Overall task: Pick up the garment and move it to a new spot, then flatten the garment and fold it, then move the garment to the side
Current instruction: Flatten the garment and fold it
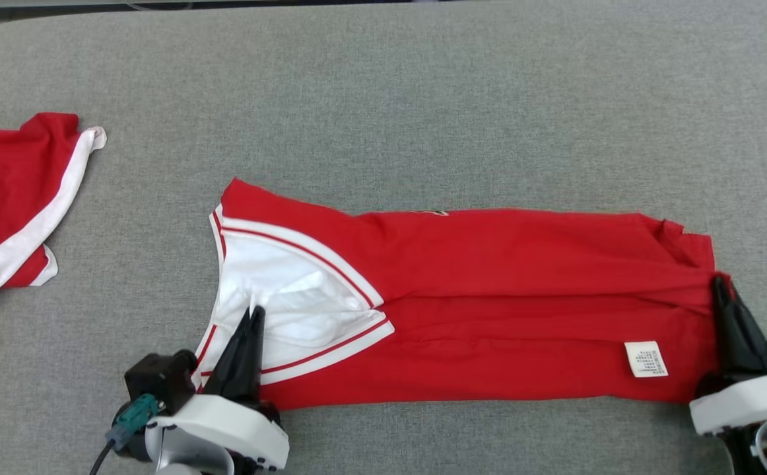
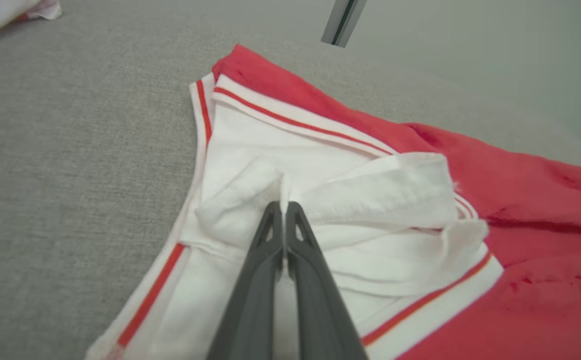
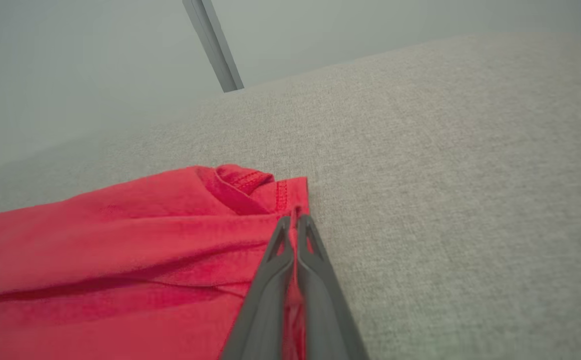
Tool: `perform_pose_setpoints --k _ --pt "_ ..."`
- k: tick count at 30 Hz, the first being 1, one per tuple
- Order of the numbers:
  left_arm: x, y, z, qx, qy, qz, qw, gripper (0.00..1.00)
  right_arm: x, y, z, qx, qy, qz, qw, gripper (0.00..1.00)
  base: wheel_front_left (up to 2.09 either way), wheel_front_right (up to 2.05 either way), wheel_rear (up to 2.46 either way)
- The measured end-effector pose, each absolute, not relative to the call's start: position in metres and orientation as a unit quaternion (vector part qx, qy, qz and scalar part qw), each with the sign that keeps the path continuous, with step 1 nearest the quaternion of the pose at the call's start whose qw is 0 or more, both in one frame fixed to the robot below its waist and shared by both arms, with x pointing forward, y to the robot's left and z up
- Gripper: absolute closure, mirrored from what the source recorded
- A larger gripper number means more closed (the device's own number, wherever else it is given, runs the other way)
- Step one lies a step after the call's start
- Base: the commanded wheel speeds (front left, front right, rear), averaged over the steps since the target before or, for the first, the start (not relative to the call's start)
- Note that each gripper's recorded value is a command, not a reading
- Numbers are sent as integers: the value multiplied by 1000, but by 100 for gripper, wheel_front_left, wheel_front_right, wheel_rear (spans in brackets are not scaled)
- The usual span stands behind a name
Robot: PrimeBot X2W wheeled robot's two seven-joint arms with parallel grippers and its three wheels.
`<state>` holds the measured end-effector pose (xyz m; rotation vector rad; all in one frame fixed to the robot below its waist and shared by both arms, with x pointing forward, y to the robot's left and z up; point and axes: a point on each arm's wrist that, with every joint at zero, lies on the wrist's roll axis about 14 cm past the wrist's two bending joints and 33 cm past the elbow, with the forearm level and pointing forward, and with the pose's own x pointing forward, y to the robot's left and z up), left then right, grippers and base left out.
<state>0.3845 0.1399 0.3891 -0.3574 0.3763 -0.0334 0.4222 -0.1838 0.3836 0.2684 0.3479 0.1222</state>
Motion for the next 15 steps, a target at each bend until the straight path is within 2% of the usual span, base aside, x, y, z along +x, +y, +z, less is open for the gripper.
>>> perform_pose_setpoints --k 1,2,3,4,5,8,15 --pt "380 139 387 -179 193 -16 965 100 417 -183 382 136 176 59 973 63 0 0 0" --pt "377 139 385 -180 201 -17 963 100 413 -182 380 138 180 57 972 25 0 0 0" --pt "373 138 383 -181 207 -17 961 100 409 -181 378 142 182 55 971 0 0 0 0" --pt "370 139 380 -181 215 -13 960 43 406 -181 378 143 182 54 971 0 0 0 0" --pt "367 139 379 -180 220 -13 959 0 404 -181 379 142 180 53 972 0 0 0 0" --pt "368 147 389 -173 195 -1 966 0 403 -184 392 132 149 50 979 0 0 0 0" --pt "383 172 442 -145 74 26 986 0 412 -184 456 93 42 56 993 0 0 0 0"
